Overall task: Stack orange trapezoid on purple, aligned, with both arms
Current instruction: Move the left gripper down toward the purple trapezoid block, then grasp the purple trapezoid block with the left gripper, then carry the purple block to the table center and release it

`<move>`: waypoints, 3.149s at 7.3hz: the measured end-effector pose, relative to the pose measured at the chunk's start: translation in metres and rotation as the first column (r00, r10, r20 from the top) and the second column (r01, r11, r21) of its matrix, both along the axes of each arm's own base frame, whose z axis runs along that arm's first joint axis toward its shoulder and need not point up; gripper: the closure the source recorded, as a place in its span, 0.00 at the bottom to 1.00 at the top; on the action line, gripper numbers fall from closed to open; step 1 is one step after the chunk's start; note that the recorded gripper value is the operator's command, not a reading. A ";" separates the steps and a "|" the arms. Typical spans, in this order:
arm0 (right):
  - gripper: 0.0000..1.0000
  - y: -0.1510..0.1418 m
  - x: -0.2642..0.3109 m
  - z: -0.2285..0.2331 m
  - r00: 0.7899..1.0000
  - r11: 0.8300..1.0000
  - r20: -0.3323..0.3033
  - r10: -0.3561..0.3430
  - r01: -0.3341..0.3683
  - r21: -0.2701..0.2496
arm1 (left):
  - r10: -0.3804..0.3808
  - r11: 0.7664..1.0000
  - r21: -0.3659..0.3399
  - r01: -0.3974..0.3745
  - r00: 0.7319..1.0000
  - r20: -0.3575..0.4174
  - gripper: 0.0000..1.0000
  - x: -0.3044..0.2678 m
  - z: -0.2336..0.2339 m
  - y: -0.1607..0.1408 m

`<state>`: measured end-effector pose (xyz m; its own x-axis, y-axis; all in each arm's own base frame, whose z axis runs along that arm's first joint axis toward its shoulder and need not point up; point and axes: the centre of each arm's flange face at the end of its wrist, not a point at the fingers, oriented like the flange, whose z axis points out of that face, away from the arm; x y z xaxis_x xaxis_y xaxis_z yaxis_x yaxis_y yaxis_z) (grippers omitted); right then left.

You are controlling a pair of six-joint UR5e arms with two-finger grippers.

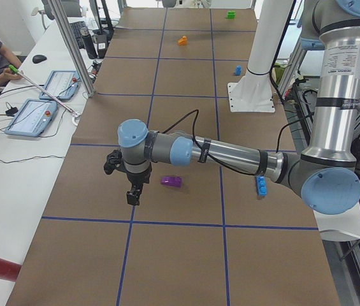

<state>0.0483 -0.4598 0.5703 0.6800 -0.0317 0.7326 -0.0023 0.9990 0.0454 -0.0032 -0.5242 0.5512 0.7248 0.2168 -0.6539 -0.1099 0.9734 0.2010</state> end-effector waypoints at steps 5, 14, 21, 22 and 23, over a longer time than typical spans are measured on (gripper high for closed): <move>0.00 -0.022 -0.005 -0.011 0.999 1.000 0.036 0.021 -0.021 -0.014 | -0.111 0.990 -0.098 0.103 0.991 -0.078 0.00 0.157 0.016 0.089; 0.00 -0.025 -0.006 -0.011 0.999 1.000 0.040 0.021 -0.020 -0.019 | -0.071 0.991 -0.112 0.071 0.997 0.010 1.00 0.246 0.049 0.106; 0.00 -0.025 -0.006 -0.008 0.999 0.999 0.040 0.021 -0.020 -0.024 | 0.053 0.996 0.084 -0.041 0.988 -0.145 1.00 0.349 -0.229 0.079; 0.00 -0.025 -0.006 -0.008 0.999 1.000 0.040 0.021 -0.020 -0.023 | 0.107 0.983 0.162 -0.086 0.987 -0.122 1.00 0.394 -0.287 0.080; 0.00 -0.026 -0.006 -0.008 0.999 1.000 0.040 0.021 -0.020 -0.023 | 0.164 0.963 0.230 -0.139 0.982 -0.095 1.00 0.436 -0.341 0.078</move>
<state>0.0420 -0.4860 0.5619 0.6500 -0.0012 0.7600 -0.0247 0.9994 0.0226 0.4326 -0.4464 0.2097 0.5968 0.4669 -0.6526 -0.2173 0.8769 0.4287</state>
